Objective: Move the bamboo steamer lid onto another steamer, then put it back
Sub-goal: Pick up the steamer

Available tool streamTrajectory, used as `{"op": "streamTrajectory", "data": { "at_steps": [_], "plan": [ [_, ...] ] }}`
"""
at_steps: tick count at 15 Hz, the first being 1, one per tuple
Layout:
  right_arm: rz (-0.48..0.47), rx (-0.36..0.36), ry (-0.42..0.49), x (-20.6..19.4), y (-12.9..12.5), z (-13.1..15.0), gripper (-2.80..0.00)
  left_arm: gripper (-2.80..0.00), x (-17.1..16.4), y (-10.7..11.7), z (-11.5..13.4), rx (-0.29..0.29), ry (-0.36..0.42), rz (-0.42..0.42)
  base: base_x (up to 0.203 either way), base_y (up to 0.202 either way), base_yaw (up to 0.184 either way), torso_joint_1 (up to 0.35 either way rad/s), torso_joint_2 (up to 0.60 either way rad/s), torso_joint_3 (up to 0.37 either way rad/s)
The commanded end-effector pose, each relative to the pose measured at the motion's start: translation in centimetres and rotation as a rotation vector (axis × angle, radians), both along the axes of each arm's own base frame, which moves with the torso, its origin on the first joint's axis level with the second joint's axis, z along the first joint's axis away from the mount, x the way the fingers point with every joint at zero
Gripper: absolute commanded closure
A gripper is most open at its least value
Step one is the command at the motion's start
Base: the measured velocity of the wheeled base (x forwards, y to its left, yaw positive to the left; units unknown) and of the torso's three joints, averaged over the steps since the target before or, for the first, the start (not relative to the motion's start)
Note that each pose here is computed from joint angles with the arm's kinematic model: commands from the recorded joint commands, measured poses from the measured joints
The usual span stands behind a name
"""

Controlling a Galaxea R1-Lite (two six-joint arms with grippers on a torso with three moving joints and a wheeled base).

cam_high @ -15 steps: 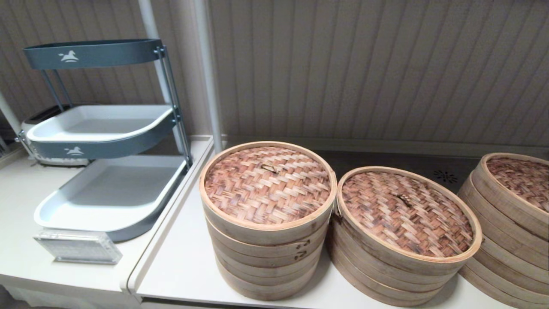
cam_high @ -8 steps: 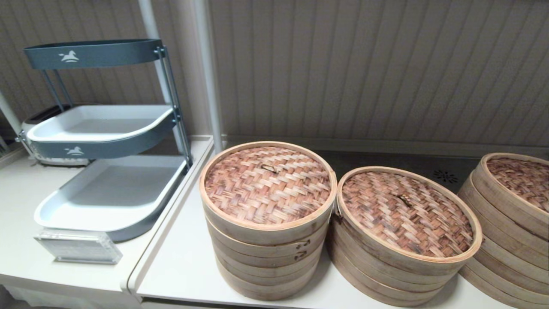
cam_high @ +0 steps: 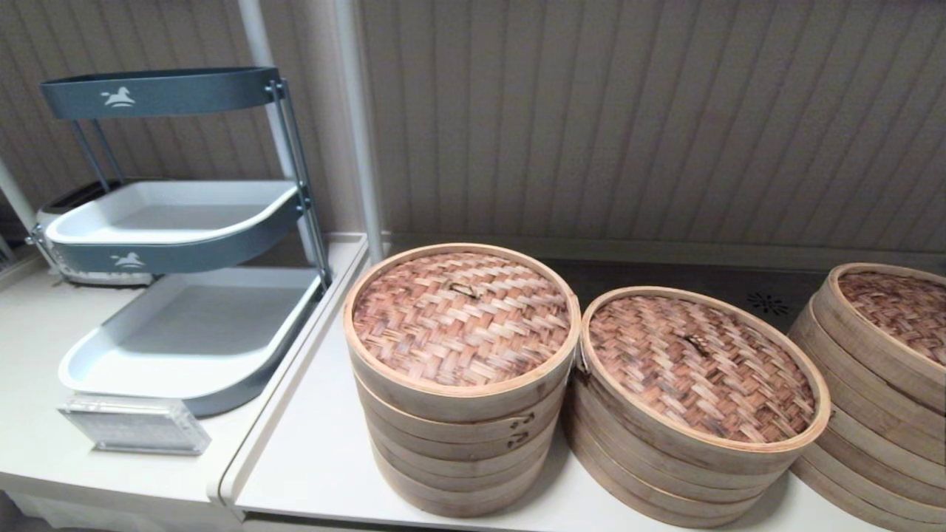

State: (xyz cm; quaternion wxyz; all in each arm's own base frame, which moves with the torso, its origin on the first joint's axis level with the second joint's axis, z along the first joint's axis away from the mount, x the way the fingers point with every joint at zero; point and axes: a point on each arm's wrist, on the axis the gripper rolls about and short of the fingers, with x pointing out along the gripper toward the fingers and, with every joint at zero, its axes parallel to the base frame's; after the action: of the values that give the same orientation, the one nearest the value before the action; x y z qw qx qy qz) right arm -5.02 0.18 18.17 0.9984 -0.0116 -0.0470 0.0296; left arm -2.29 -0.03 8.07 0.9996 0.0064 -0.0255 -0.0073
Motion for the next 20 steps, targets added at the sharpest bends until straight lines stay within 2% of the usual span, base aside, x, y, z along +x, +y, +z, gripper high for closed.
{"op": "streamTrajectory", "data": {
  "at_steps": [1,6,9,14,17,20],
  "plan": [
    [0.012,0.013,0.093,2.4,0.0,3.3,0.00,0.00,0.2,0.0,-0.8,0.000,0.026,0.000,0.000,0.000,0.000,0.000,0.00,0.000],
    [0.022,0.041,0.307,8.8,0.0,10.7,0.00,0.00,0.2,0.0,-0.8,0.000,0.026,0.000,0.000,0.000,0.000,0.000,0.00,0.000],
    [0.030,0.038,0.437,13.7,0.2,13.3,0.00,0.00,0.2,0.0,-0.8,0.000,0.026,0.000,0.000,0.000,0.000,0.000,0.00,0.000],
    [0.075,-0.025,0.721,19.5,0.9,14.8,0.00,0.00,0.2,0.0,-0.8,0.000,0.026,0.000,0.000,0.000,0.000,0.000,0.00,0.000],
    [0.104,-0.047,0.803,23.7,1.7,14.8,0.00,0.00,0.2,0.0,-0.8,0.000,0.026,0.000,0.000,0.000,0.000,0.000,0.00,0.000],
    [0.148,-0.080,0.887,26.9,2.9,13.4,0.00,0.00,0.2,0.0,-0.8,0.000,0.026,0.000,0.000,0.000,0.000,0.000,0.00,0.000]
  ]
}}
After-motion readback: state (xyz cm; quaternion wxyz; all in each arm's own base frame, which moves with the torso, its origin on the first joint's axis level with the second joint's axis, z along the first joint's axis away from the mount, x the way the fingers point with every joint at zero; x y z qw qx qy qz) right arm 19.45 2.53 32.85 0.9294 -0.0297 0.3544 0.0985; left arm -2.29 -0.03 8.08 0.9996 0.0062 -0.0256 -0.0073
